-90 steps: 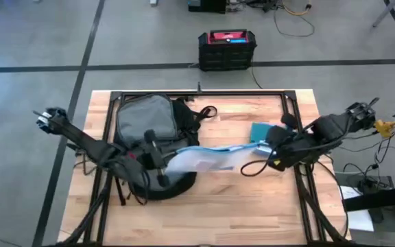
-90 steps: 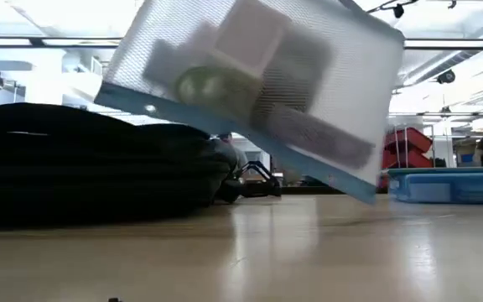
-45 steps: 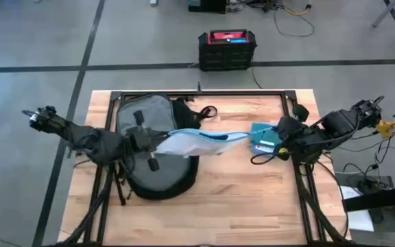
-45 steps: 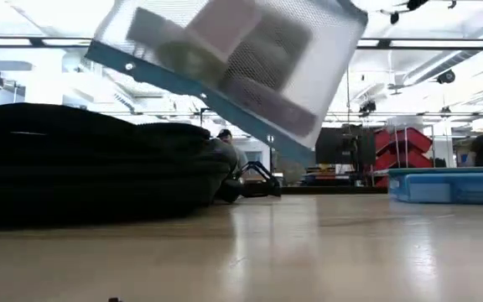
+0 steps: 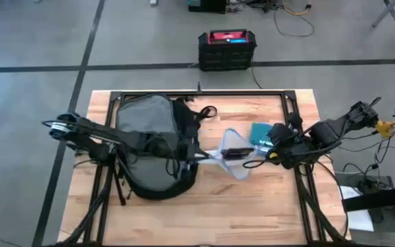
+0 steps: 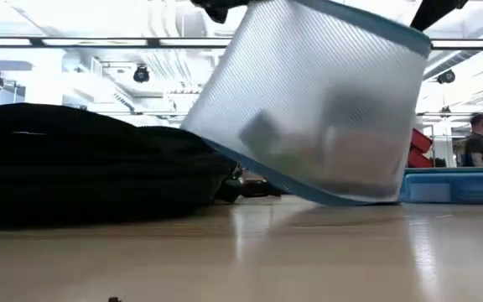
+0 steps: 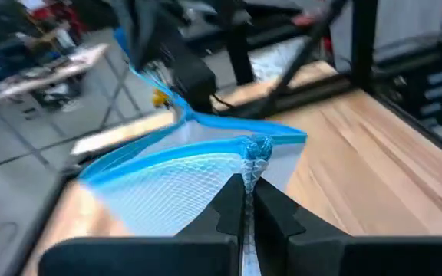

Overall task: Unpack backpack
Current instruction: Open the white mesh zipper pouch, then remove the black calculator from the white mesh zipper pouch

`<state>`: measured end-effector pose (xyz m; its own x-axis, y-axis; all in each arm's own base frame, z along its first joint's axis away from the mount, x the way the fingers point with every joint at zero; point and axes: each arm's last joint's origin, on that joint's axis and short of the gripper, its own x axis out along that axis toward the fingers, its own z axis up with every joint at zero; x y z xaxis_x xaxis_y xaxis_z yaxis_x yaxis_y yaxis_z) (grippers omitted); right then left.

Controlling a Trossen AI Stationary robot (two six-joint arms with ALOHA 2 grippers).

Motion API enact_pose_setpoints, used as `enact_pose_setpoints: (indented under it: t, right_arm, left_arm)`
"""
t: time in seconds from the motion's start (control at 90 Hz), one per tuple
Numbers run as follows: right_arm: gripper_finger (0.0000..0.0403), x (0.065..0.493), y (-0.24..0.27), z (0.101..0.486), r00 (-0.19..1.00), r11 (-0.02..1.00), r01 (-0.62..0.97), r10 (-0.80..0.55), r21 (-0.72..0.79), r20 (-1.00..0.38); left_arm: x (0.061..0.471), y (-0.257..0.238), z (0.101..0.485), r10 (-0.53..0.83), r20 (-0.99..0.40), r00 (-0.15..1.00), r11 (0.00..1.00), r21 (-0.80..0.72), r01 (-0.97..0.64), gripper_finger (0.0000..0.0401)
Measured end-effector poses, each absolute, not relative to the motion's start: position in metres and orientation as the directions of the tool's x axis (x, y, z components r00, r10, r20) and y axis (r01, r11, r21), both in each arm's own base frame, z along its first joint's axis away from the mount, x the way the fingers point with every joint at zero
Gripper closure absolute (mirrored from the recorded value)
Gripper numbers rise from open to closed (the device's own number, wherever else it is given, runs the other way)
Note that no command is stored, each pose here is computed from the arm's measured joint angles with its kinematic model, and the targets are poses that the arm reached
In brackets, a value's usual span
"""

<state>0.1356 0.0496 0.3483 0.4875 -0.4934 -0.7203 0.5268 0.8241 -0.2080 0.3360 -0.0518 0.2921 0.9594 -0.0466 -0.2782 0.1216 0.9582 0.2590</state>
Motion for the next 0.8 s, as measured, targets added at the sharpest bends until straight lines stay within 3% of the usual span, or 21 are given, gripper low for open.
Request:
enact_pose_setpoints:
  t: [0.178, 0.422, 0.6, 0.8]
  right_arm:
    - [0.0390, 0.139, 0.052, 0.333, 0.471, 0.824, 0.527, -0.487, -0.209, -0.735]
    - [0.0294, 0.155, 0.063, 0.304, 0.516, 0.889, 0.436, -0.375, -0.141, -0.770]
    - [0.0233, 0.166, 0.075, 0.317, 0.622, 0.959, 0.266, -0.244, -0.093, -0.744]
    - [0.0211, 0.176, 0.087, 0.336, 0.684, 0.979, 0.134, -0.204, -0.155, -0.700]
  left_arm:
    - [0.350, -0.065, 0.266, -0.072, -0.340, 0.938, 0.969, 0.199, 0.146, 0.0401]
    - [0.363, -0.085, 0.232, -0.103, -0.412, 0.905, 0.974, 0.143, 0.176, 0.0401]
    - [0.368, -0.087, 0.225, -0.097, -0.395, 0.914, 0.980, 0.123, 0.157, 0.0401]
    - [0.370, -0.088, 0.231, -0.099, -0.332, 0.938, 0.980, 0.130, 0.149, 0.0401]
